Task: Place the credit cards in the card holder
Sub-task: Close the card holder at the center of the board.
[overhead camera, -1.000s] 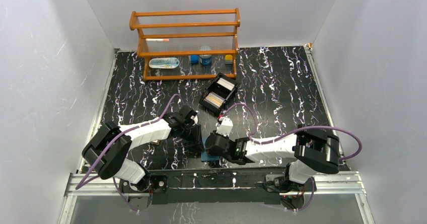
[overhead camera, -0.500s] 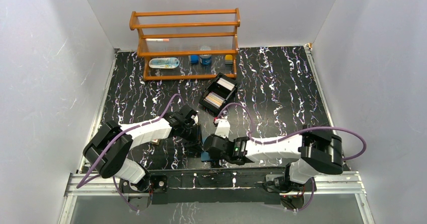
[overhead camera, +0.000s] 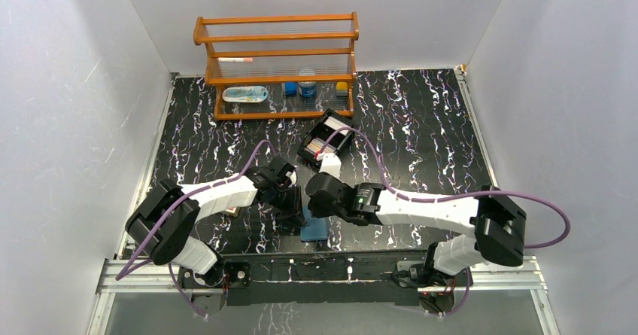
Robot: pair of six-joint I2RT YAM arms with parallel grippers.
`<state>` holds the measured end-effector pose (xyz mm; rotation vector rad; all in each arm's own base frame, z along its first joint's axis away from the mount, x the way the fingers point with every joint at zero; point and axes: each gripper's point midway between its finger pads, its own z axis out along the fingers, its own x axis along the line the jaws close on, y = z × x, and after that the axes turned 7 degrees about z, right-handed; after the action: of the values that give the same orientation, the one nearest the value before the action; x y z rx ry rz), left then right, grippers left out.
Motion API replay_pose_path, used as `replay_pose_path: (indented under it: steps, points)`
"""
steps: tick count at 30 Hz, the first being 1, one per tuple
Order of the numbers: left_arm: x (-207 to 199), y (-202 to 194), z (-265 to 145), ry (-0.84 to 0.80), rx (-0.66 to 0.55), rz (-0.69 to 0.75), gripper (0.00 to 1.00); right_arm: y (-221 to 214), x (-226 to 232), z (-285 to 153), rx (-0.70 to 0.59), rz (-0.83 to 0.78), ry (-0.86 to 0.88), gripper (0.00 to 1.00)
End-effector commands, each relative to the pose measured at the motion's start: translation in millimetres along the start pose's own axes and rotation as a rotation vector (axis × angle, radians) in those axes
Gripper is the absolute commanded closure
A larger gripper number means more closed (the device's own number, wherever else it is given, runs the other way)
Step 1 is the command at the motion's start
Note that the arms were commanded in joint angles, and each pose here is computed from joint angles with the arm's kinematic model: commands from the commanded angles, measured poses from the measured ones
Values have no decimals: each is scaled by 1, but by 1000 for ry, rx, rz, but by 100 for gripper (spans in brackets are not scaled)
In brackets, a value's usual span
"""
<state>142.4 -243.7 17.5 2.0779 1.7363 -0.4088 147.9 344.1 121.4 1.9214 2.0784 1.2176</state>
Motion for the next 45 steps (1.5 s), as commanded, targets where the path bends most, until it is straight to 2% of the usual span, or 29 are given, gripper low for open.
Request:
replay_pose_path:
  steps: [1, 9, 19, 30, 36, 45]
  points:
    - [54, -29, 24, 214, 84, -3, 80, -3, 13, 11, 26, 1, 37, 100]
    - [52, -28, 22, 208, 77, 0, 80, -27, 12, 32, 102, 13, 34, 100]
    - [48, -25, 20, 198, 68, 6, 77, -55, -15, 46, 176, 15, -60, 100]
    - [43, -21, 15, 180, 44, 6, 73, -62, -38, 49, 178, -4, -150, 100]
    - [35, -16, 5, 159, -2, -2, 67, -66, -52, 52, 179, -17, -204, 100]
    - [26, -10, -13, 133, -69, -24, 67, -66, -57, 56, 177, -32, -237, 100]
